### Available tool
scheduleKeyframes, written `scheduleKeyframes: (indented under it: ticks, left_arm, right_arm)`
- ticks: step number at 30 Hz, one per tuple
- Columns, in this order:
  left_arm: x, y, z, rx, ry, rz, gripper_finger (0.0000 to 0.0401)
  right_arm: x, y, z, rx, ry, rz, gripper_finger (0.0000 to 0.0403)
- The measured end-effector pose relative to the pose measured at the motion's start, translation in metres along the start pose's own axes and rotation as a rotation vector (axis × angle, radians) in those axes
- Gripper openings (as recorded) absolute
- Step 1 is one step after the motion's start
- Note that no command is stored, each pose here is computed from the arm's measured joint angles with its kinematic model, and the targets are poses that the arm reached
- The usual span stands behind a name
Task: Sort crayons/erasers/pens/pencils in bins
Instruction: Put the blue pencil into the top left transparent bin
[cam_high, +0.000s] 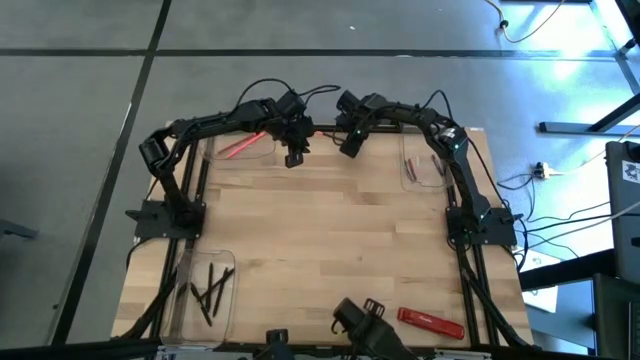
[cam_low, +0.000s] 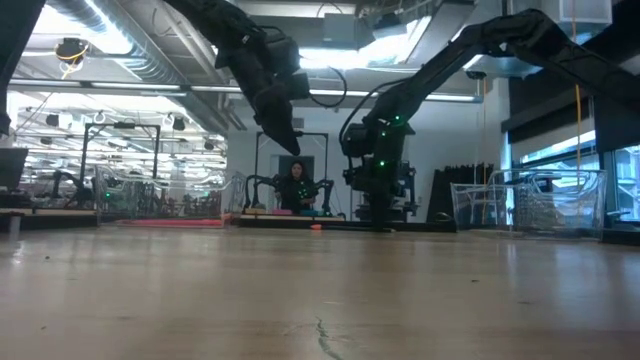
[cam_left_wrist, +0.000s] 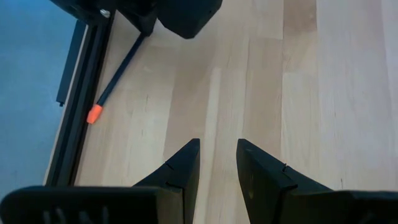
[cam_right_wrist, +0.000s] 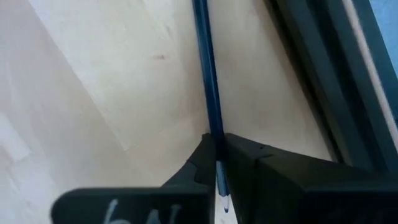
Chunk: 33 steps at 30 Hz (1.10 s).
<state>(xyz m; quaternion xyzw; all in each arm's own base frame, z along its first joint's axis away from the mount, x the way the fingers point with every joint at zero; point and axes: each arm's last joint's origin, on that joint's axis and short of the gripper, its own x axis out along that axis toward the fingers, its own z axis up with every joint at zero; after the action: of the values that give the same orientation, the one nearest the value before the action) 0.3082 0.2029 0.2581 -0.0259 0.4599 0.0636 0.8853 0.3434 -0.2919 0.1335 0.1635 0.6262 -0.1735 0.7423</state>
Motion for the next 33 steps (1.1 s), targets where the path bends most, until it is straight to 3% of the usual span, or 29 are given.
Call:
scheduleKeyframes:
  ticks: [9, 21, 33]
  left_arm:
    - [0.000, 0.000, 0.000, 0.034, 0.001, 0.007, 0.0097]
    - [0.000, 0.000, -0.002, 0.134, 0.017, 0.000, 0.0097]
    - [0.007, -0.007, -0.021, 0.101, 0.138, -0.066, 0.0097]
  right_arm:
    - [-0.021, 0.025, 0.000, -0.035, 0.001, 0.028, 0.0019]
    - [-0.027, 0.079, 0.000, -0.160, 0.049, 0.049, 0.0004]
    - [-0.050, 0.094, 0.002, -0.172, -0.025, 0.042, 0.0005]
